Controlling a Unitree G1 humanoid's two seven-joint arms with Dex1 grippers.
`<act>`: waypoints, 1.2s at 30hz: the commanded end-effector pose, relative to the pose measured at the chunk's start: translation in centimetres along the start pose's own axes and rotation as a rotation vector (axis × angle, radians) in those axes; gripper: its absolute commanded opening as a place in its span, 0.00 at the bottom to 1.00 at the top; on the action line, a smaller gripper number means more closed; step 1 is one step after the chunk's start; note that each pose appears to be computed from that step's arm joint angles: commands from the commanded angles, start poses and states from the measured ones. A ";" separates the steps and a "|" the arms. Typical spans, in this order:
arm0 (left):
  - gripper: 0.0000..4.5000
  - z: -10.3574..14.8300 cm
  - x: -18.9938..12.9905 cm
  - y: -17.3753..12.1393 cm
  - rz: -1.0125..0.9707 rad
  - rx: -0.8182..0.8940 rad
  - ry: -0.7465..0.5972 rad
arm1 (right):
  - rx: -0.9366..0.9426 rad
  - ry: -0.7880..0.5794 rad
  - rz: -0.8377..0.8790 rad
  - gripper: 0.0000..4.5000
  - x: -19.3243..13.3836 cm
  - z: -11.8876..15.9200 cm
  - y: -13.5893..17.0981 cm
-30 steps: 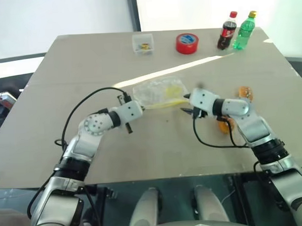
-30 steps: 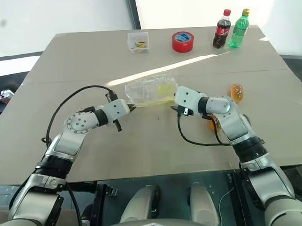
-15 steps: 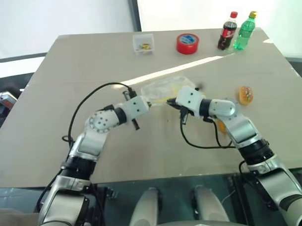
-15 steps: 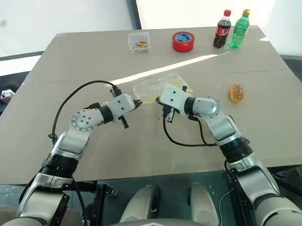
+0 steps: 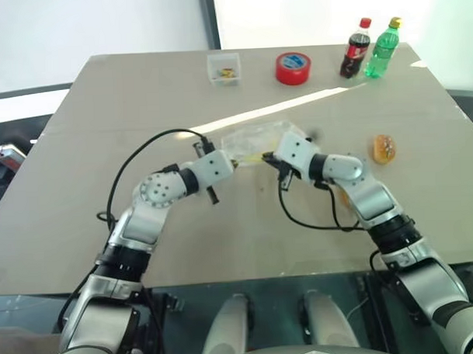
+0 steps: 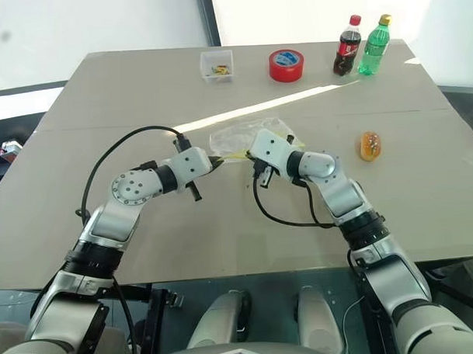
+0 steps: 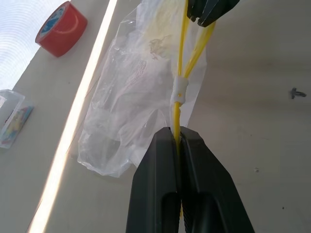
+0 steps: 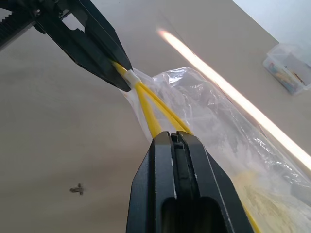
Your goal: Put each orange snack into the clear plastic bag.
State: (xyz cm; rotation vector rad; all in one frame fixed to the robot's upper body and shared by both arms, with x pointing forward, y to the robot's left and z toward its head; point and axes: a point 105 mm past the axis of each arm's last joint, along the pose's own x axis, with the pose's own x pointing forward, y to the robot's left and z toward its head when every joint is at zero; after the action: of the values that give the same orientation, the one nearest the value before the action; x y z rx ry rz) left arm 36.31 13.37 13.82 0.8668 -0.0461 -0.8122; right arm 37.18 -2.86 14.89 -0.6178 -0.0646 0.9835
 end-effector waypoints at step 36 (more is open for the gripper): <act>0.00 2.1 1.1 0.3 0.120 -0.042 -0.012 | -0.501 0.181 -0.208 0.97 -1.5 0.5 -2.5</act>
State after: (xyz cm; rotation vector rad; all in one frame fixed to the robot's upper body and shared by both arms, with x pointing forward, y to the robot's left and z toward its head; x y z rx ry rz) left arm 36.67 11.48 13.76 0.7988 -0.0420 -0.7317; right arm 38.87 -4.74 14.45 -1.2126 -0.1694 0.7038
